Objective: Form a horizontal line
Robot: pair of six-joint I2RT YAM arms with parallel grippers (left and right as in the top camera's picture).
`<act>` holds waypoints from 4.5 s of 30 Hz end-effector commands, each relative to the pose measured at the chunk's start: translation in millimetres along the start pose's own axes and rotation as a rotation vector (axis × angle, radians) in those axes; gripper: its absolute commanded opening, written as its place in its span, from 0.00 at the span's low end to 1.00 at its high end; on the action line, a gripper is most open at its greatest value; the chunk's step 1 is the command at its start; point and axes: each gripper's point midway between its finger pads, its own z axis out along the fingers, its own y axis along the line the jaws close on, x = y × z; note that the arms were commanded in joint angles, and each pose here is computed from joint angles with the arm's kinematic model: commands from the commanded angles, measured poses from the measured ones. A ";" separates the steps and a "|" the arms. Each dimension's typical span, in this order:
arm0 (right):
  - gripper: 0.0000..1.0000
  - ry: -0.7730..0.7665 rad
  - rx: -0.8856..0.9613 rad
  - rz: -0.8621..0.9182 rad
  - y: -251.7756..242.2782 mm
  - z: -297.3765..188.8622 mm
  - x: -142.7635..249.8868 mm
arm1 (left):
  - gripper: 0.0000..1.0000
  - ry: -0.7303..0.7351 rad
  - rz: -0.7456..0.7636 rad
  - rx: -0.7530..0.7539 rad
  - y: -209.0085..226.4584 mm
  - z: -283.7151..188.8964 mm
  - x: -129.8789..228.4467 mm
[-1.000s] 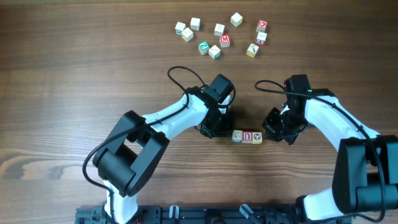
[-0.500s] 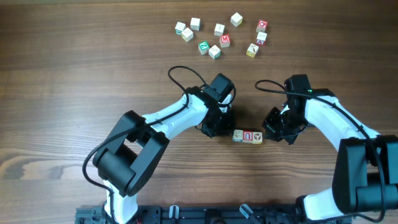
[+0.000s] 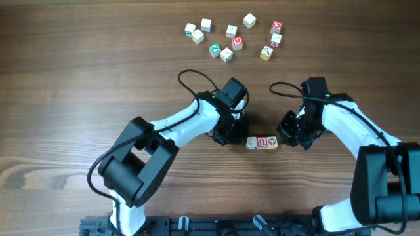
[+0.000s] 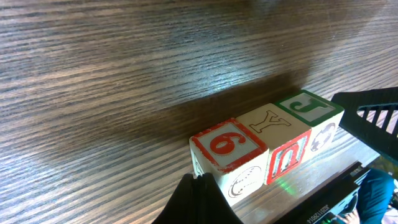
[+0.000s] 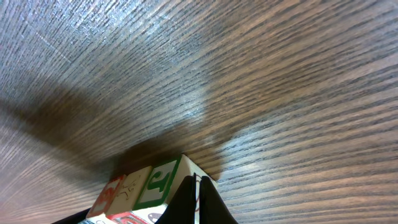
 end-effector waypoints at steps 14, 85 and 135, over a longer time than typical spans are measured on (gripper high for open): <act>0.05 0.001 0.057 0.025 -12.0 3.4 2.3 | 0.07 0.012 0.021 0.039 -13.1 4.8 0.8; 0.05 0.052 0.073 0.066 -17.0 2.8 14.3 | 0.04 -0.066 -0.155 -0.074 53.7 -27.6 -33.5; 0.05 0.113 0.195 0.136 -42.6 -2.4 34.1 | 0.04 -0.187 -0.134 -0.249 85.4 -36.4 -53.4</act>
